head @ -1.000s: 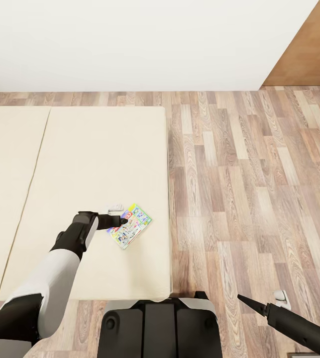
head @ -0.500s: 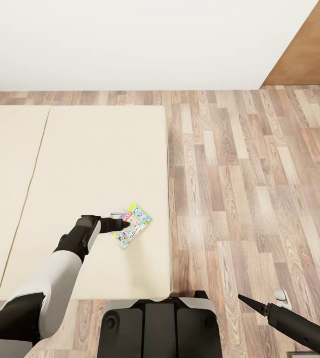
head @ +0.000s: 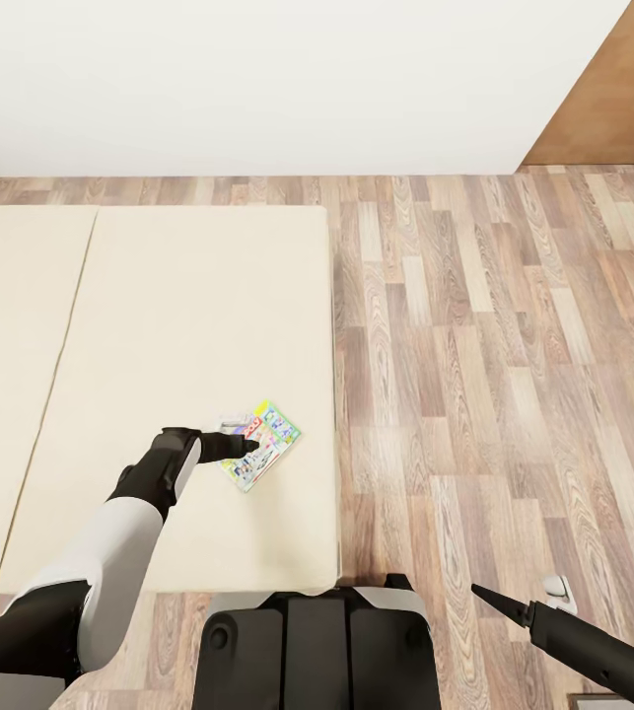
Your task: Put all the toys in the child's room - the three board games (two on the bed and one on the table), the two jigsaw puzzles on the table, and the tennis ball on the table - inside the toy box on the table in the child's room.
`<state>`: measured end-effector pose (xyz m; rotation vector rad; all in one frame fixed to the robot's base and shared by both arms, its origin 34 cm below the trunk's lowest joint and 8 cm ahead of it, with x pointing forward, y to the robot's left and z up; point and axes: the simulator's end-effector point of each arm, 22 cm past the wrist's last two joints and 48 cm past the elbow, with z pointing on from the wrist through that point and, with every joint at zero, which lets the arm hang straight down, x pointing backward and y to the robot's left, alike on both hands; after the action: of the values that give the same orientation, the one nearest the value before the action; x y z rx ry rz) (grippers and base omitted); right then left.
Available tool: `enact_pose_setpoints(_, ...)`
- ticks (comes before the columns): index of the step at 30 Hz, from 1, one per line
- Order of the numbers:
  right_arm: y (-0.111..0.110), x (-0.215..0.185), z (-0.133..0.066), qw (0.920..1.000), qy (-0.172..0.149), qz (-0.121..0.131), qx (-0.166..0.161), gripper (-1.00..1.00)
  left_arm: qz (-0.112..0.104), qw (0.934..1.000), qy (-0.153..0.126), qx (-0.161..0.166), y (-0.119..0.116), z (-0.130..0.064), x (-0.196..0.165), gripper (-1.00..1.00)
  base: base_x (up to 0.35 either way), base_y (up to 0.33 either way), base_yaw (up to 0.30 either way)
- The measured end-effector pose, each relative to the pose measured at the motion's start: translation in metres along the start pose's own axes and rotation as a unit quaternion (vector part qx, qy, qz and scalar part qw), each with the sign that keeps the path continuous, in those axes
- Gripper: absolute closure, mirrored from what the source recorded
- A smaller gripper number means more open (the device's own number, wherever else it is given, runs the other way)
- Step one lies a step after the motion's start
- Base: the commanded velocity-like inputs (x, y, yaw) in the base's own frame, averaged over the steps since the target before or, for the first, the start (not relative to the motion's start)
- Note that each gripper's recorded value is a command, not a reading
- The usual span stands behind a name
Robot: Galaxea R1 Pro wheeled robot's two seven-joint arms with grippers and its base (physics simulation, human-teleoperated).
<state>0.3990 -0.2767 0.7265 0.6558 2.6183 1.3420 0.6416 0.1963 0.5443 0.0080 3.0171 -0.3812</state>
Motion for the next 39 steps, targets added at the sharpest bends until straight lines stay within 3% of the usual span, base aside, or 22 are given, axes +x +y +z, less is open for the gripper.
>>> enact_pose_setpoints(5, -0.0001, 0.0000, -0.0001, 1.0000, 0.000, 0.000, 0.000, -1.00, 0.001, 1.0000, 0.000, 0.002, -0.0024, 0.0005, 0.0002, -1.00, 0.000, 0.000, 0.000)
enact_pose_setpoints(16, -0.0014, 0.0012, 0.0003, 1.0000, 0.001, 0.002, 0.001, -1.00, 0.031, 0.9995, 0.008, -0.004, -0.0057, 0.0038, 0.0041, -1.00, 0.000, -0.062, 0.000)
enact_pose_setpoints(39, -0.0016, 0.0013, 0.0005, 1.0000, 0.001, 0.002, 0.001, -1.00, 0.025, 0.9997, 0.002, -0.008, -0.0001, 0.0006, -0.0023, -1.00, 0.000, -0.018, 0.000)
